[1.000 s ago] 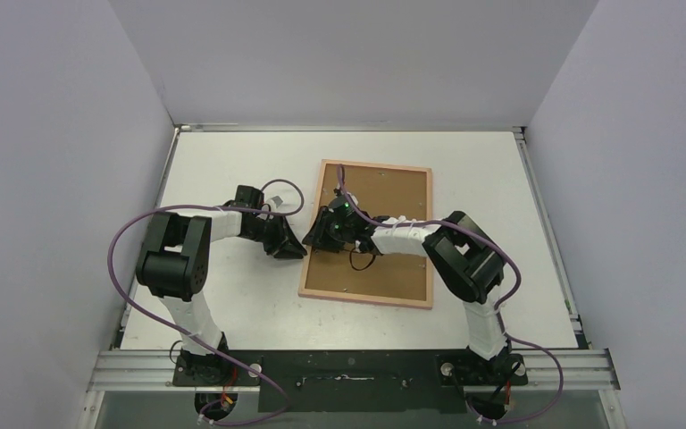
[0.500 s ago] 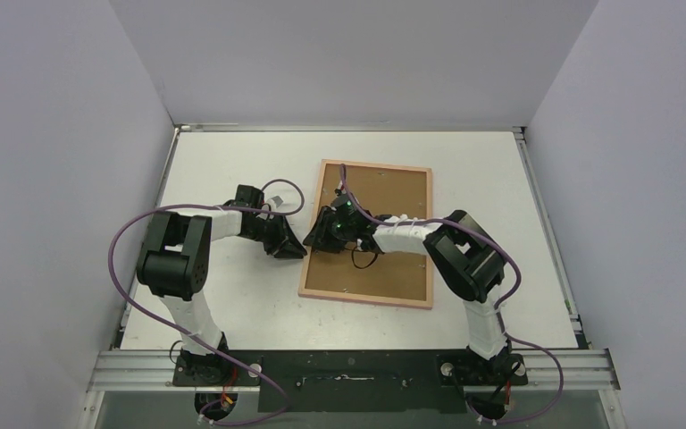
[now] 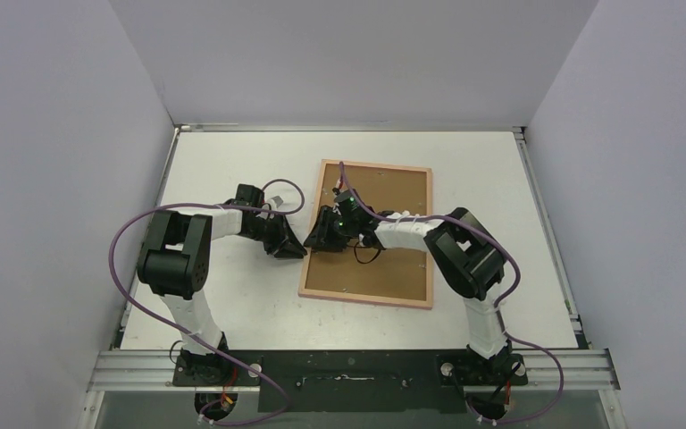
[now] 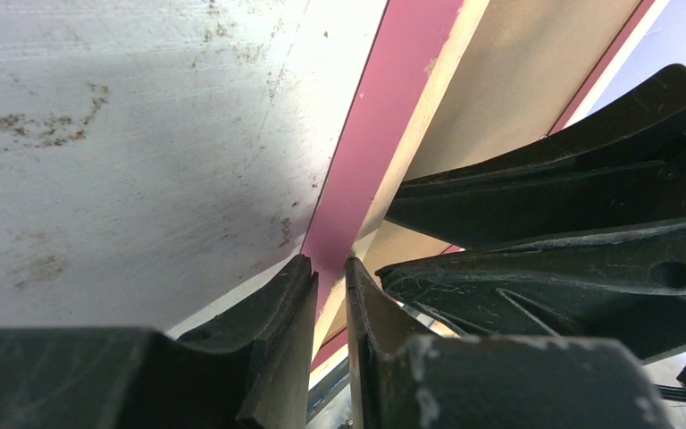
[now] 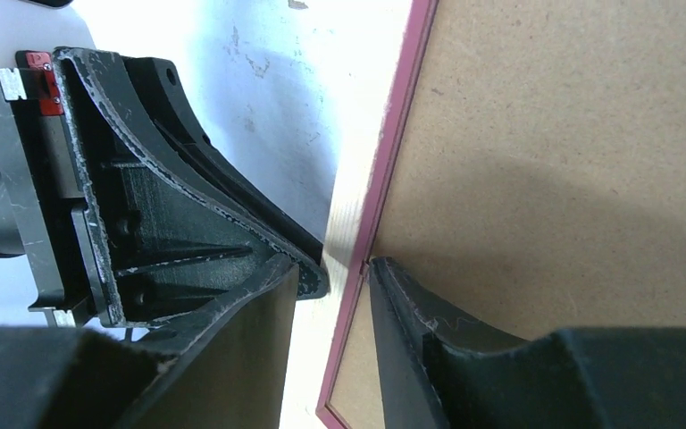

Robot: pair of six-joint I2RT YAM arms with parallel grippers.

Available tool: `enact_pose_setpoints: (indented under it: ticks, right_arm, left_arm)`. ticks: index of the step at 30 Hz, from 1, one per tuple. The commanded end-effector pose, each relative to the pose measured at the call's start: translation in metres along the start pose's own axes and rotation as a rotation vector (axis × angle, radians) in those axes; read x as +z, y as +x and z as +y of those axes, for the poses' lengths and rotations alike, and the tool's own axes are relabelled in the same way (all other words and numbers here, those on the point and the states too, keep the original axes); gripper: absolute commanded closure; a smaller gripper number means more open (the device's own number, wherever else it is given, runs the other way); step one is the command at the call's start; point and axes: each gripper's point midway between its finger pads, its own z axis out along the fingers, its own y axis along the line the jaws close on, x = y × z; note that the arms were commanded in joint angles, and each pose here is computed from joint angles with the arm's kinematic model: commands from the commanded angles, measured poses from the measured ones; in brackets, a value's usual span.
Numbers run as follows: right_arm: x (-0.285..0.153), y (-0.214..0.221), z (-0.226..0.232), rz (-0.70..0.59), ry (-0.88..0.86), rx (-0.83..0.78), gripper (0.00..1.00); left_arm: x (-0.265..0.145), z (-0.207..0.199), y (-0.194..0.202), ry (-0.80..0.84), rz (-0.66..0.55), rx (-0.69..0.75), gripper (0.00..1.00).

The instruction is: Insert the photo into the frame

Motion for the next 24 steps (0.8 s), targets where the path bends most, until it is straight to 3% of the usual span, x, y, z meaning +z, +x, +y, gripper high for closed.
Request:
enact_pose_setpoints:
  ticks: [1,7,13,19,24]
  right_arm:
    - [0.010,0.023,-0.010,0.101,0.031,-0.018,0.63]
    - [0.008,0.012,-0.005,0.058,0.036,-0.035,0.62]
    - [-0.012,-0.025,0.025,-0.089,0.001,-0.100,0.61]
    - [-0.060,-0.071,0.054,-0.312,-0.048,-0.181,0.57]
    - [-0.118,-0.103,0.024,-0.465,0.108,-0.205,0.53]
  left_arm:
    - [0.004,0.017,-0.004,-0.075,-0.009,0.012,0.83]
    - [0.001,0.014,-0.005,-0.078,-0.012,0.020,0.83]
    - [-0.005,0.006,-0.012,-0.058,-0.027,0.028,0.83]
    - [-0.021,-0.016,-0.031,-0.009,-0.079,0.076,0.78]
    - [-0.030,-0.043,-0.056,0.066,-0.136,0.126,0.68]
